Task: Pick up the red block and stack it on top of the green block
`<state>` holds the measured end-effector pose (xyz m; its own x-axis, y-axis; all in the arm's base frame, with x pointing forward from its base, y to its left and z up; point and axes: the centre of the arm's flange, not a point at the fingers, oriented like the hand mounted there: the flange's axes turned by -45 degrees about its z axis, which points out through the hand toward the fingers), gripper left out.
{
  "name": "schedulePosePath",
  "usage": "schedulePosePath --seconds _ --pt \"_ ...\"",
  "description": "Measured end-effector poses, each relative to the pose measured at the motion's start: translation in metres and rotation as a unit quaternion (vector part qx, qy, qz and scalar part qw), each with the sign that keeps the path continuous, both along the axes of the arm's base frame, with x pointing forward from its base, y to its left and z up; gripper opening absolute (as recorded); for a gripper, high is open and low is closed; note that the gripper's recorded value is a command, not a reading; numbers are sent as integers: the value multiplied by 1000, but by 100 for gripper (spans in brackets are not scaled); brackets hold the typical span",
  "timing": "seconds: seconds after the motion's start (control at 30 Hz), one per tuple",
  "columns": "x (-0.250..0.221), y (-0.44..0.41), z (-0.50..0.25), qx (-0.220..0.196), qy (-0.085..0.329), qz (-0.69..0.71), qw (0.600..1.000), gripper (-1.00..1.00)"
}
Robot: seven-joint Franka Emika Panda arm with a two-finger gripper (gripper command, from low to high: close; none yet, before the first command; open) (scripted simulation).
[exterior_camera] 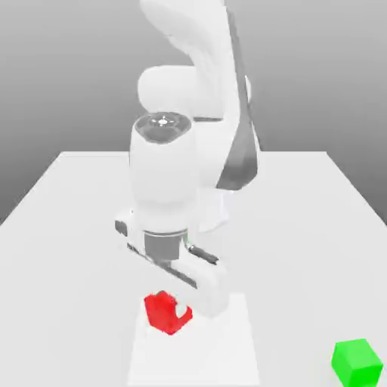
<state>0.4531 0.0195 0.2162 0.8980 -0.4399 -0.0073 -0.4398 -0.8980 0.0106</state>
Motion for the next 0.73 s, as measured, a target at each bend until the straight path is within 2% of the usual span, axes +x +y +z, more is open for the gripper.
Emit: schedulePosePath --seconds 0.17,0.27,0.37,0.4,0.6,0.73 --pt "19 106 12 2 1 215 977 -100" --pt "21 173 15 4 -2 341 940 -100" --pt "20 223 -21 5 -4 429 903 -100" --pt "19 228 -30 6 -4 437 900 100" --pt "19 230 -34 6 -4 440 898 100" --pt "20 232 9 5 -4 444 896 100"
